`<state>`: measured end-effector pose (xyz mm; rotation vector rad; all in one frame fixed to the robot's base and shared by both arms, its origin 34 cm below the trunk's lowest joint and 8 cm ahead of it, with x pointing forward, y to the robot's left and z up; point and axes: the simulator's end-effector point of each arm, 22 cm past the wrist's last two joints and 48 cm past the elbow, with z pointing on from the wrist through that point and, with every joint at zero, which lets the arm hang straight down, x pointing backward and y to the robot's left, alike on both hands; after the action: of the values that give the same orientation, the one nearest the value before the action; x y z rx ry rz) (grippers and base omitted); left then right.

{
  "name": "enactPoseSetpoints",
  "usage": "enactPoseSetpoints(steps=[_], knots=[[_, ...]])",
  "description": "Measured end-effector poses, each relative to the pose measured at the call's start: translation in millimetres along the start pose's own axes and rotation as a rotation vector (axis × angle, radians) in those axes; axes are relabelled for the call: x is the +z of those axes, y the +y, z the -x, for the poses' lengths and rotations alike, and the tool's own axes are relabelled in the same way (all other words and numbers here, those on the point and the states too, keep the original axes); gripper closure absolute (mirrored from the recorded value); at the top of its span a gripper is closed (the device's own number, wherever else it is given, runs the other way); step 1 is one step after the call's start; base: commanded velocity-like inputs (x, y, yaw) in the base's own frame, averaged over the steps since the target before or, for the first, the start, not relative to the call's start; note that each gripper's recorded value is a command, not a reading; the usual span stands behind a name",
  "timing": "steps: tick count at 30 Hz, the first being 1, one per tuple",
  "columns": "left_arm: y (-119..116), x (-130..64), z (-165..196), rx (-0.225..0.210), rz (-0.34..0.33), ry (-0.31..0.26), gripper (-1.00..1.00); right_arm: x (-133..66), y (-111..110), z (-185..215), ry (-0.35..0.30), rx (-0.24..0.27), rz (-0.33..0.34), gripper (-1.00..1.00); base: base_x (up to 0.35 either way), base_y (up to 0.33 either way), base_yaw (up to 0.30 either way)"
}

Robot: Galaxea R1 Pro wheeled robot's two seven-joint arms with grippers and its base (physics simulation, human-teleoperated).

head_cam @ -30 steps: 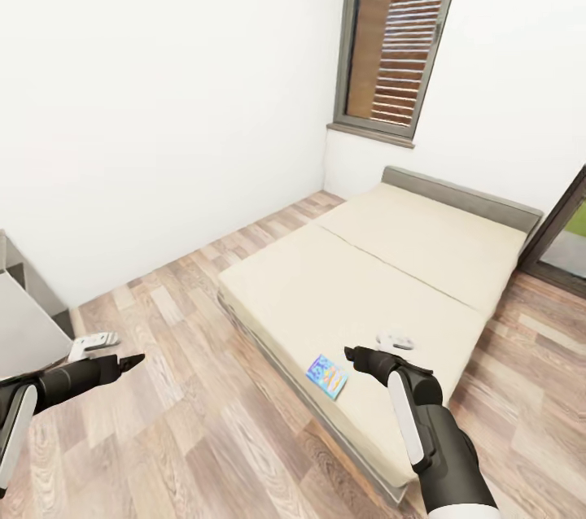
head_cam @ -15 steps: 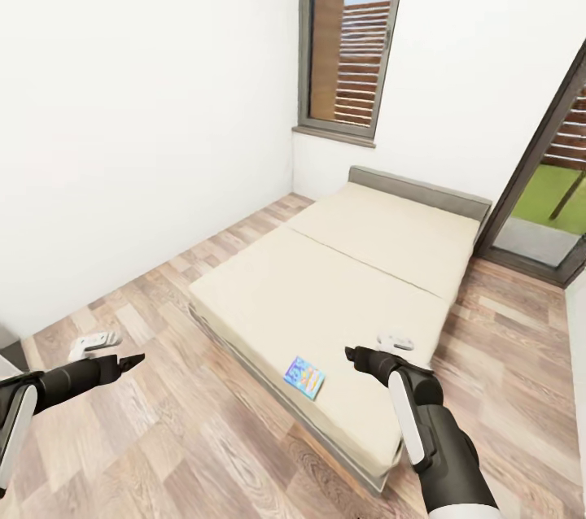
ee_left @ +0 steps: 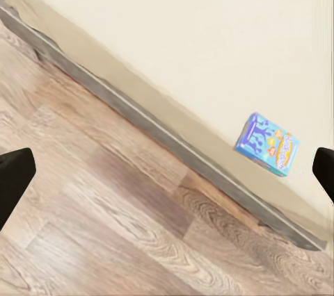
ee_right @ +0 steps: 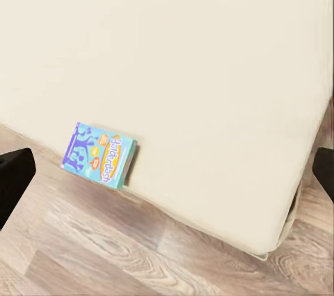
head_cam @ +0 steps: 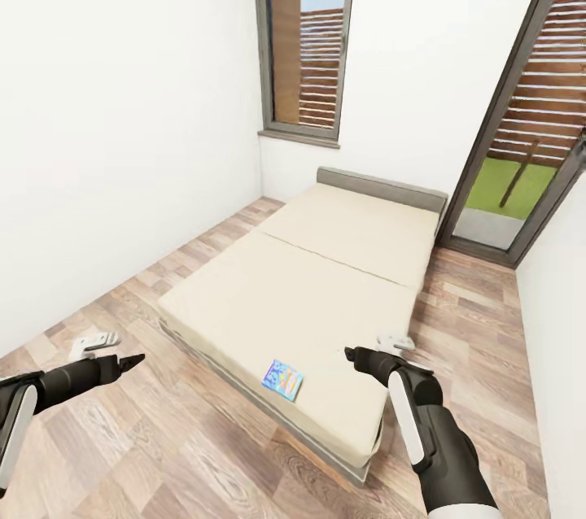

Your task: Put all the toys in the child's room - the three board games (two on the bed and one on the table), the two jigsaw puzzles on the table, and the tennis ball on the table - inside the toy box on the table in the child's room.

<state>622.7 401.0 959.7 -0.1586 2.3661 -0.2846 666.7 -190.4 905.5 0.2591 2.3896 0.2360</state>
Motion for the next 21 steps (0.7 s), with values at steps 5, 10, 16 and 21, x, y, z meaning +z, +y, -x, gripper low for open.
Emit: enactPoseSetpoints(steps=[5, 10, 16, 21], knots=[[-0.5, -1.4, 1.5, 0.001, -0.001, -0.004, -1.0, -1.4, 0.6, 1.7, -0.004, 0.0, 0.001, -1.0, 0.0, 0.001, -0.27], [-1.1, -2.7, 3.0, 0.001, -0.002, -0.008, -1.0, -2.8, 1.2, 3.5, -0.008, -0.001, 0.002, -1.0, 0.0, 0.0, -0.27], [-1.6, -4.4, 4.8, 0.002, -0.002, -0.013, -1.0, -4.5, 1.9, 5.5, -0.013, -0.001, 0.003, -1.0, 0.0, 0.0, -0.27], [-2.2, -5.7, 6.3, 0.003, -0.003, -0.017, -1.0, -5.9, 2.5, 7.4, -0.017, -0.002, 0.004, -1.0, 0.0, 0.004, -0.27]])
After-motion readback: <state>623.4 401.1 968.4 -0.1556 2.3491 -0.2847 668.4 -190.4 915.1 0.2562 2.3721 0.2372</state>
